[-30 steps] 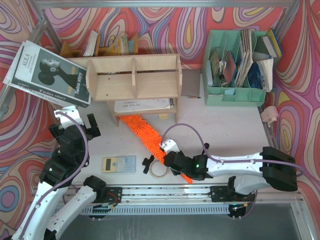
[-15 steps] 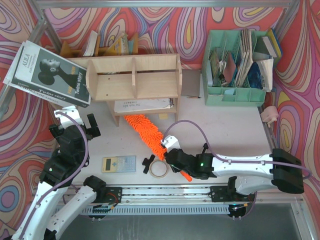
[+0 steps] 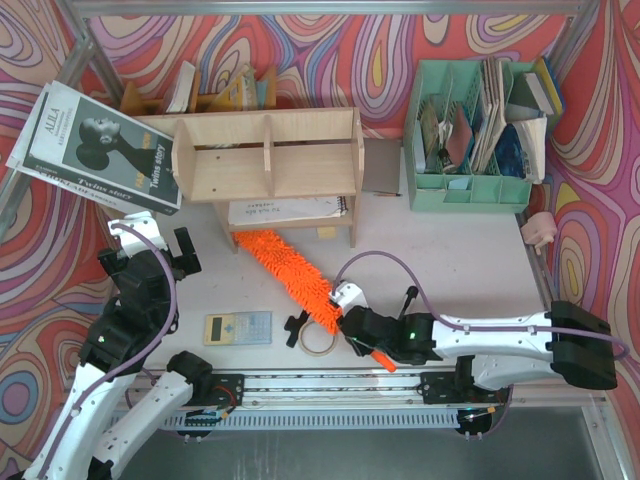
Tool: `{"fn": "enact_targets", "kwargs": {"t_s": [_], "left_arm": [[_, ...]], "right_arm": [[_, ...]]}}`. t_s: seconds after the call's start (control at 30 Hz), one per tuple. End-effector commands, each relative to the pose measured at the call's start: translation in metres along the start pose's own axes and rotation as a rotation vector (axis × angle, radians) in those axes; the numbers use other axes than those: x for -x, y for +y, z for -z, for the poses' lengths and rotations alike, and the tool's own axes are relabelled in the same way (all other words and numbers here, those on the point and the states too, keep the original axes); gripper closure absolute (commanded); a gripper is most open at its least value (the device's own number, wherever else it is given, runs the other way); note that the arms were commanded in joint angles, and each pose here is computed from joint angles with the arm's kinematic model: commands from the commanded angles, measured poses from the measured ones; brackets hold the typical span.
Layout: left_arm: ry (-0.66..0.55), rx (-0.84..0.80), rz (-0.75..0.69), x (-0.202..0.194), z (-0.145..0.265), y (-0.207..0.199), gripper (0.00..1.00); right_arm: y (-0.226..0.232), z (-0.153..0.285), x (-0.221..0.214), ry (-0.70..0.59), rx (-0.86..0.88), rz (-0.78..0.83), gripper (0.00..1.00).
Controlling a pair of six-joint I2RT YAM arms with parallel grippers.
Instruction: Dust the bookshelf with a duster
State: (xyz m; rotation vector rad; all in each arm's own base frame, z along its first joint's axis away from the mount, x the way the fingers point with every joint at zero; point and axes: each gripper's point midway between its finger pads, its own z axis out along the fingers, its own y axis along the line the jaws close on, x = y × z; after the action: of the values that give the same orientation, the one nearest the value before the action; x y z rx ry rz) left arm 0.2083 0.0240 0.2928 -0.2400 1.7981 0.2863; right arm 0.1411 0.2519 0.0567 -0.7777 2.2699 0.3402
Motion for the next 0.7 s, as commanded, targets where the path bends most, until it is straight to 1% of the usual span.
{"fn": "enact_targets", "kwargs": {"t_s": [0.0,0.27,0.37,0.67], "left_arm": [[-0.012,0.017,0.015,0.004,0.003,0.006,0.01],[-0.009,0.022,0.011,0.004,0.002,0.006,0.02],[-0.008,0.024,0.009,0.004,0.002,0.006,0.01],[-0.009,0.025,0.01,0.004,0.002,0.006,0.01]], "right_arm": [[0.009,0.002,-0.001,-0.007,0.046,0.003,1.0],[0.018,0.025,0.028,-0.086,0.089,0.031,1.0],[0.018,0.035,0.033,-0.101,0.099,0.034,1.0],[0.018,0.022,0.002,-0.019,0.096,0.016,1.0]]}}
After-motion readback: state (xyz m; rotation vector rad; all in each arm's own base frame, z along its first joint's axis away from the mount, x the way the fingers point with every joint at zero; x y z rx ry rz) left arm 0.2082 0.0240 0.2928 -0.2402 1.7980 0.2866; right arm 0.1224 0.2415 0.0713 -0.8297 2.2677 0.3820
